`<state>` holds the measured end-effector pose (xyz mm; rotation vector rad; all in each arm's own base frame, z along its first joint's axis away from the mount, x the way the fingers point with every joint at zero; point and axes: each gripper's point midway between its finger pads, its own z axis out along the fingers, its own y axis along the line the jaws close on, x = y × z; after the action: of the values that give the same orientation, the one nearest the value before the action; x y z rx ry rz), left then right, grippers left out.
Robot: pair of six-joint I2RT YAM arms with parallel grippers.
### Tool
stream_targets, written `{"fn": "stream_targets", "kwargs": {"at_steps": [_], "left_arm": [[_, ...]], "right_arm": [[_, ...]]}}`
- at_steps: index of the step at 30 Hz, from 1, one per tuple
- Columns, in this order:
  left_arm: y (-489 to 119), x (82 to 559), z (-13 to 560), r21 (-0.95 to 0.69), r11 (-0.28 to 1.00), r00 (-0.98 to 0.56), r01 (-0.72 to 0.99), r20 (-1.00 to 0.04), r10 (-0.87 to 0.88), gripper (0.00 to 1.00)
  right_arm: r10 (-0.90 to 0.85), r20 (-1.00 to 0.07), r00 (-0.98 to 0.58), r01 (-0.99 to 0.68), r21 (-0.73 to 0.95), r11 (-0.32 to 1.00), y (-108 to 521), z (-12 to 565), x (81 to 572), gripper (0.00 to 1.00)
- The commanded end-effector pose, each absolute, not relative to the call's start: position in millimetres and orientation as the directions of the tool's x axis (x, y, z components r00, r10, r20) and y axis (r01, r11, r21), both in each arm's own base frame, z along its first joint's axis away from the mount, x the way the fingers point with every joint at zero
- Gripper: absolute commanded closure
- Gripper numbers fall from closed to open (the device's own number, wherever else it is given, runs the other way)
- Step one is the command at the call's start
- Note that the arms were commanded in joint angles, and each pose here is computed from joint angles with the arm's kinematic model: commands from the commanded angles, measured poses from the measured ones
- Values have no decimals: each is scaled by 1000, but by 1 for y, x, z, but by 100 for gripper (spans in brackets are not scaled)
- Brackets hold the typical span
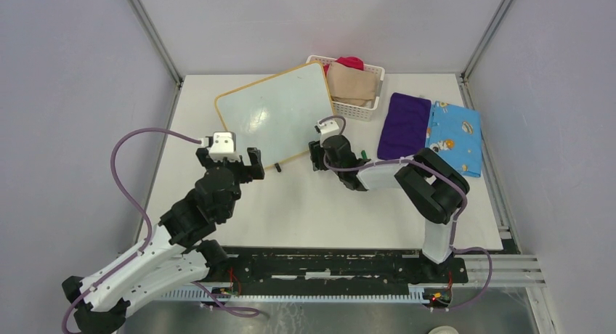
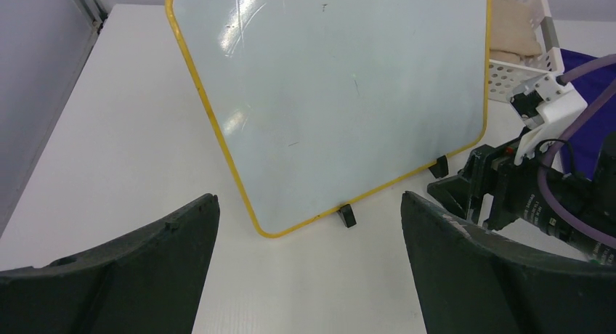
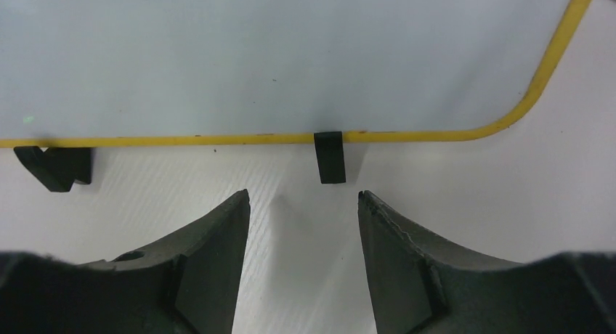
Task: Write a sentence on the whiteboard
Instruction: Move the whiteboard stand to the center of the board.
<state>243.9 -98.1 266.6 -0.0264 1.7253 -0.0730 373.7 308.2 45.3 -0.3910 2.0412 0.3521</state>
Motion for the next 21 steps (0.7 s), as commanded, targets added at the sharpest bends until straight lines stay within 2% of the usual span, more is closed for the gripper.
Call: {"fn": "stream_targets", "kwargs": {"at_steps": [1, 21], "left_arm": [[-91, 245, 277, -44, 999, -133, -12, -990, -45, 0], [-90, 246, 275, -32, 999, -135, -20, -990, -35, 0]], "right_arm": [[-96, -885, -455, -375, 93, 922, 313, 47, 392, 38], [-113, -857, -502, -350, 82, 933, 322, 25, 425, 46]]}}
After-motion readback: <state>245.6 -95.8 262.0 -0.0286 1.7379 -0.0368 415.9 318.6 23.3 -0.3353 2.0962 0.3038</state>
